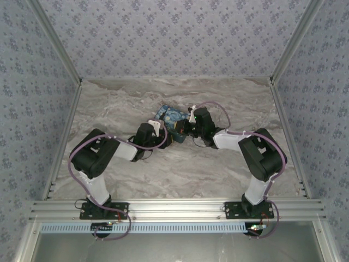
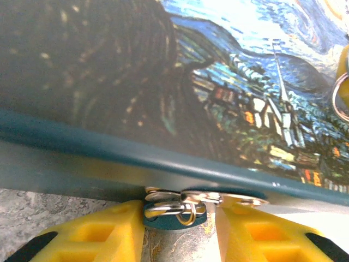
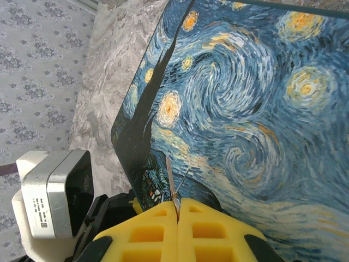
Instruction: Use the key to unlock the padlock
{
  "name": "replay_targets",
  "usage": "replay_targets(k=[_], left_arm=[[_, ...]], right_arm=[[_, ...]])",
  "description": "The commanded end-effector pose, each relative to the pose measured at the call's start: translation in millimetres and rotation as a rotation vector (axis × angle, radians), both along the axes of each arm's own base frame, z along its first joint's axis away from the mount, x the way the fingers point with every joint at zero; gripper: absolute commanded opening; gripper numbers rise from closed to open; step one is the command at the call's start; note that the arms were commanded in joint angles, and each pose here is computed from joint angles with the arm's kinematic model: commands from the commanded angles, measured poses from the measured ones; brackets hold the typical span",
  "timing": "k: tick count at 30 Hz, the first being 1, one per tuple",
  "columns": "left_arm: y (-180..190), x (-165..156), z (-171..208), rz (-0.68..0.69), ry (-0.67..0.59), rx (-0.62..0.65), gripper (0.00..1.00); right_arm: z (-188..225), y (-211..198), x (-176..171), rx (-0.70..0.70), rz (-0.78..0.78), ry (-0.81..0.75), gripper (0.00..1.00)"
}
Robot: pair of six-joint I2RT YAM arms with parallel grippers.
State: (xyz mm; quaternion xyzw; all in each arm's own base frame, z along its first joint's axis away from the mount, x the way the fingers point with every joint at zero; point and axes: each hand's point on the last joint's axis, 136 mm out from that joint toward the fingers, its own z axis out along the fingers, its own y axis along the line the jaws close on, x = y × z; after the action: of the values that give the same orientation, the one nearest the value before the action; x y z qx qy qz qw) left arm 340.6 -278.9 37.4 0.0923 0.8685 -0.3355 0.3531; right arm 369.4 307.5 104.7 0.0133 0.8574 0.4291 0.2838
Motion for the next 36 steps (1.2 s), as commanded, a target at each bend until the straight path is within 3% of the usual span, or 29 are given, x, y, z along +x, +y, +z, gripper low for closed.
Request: replay_targets(k=[1,16,26,36], left_arm=[[-4,2,-10,0.016,0.029,0.022,0.36],[-5,3,0,0.021,0.022,0.001,0.28],[-7,-12,20,0.014,0.101,-0.049,0.26],[-3,-33,40,0.071,0.295,-0.103,0.15]], right_arm=[[-47,-4,-31,-0.098,0.017,0.178,0.00],[-28,1,-30,-0.094,0.047,0.094,0.00],[37,-13,-21,-0.099,0.087,-0.170,0.00],[36,-52,-77,-0.316,0.243,-0.333,0.00]])
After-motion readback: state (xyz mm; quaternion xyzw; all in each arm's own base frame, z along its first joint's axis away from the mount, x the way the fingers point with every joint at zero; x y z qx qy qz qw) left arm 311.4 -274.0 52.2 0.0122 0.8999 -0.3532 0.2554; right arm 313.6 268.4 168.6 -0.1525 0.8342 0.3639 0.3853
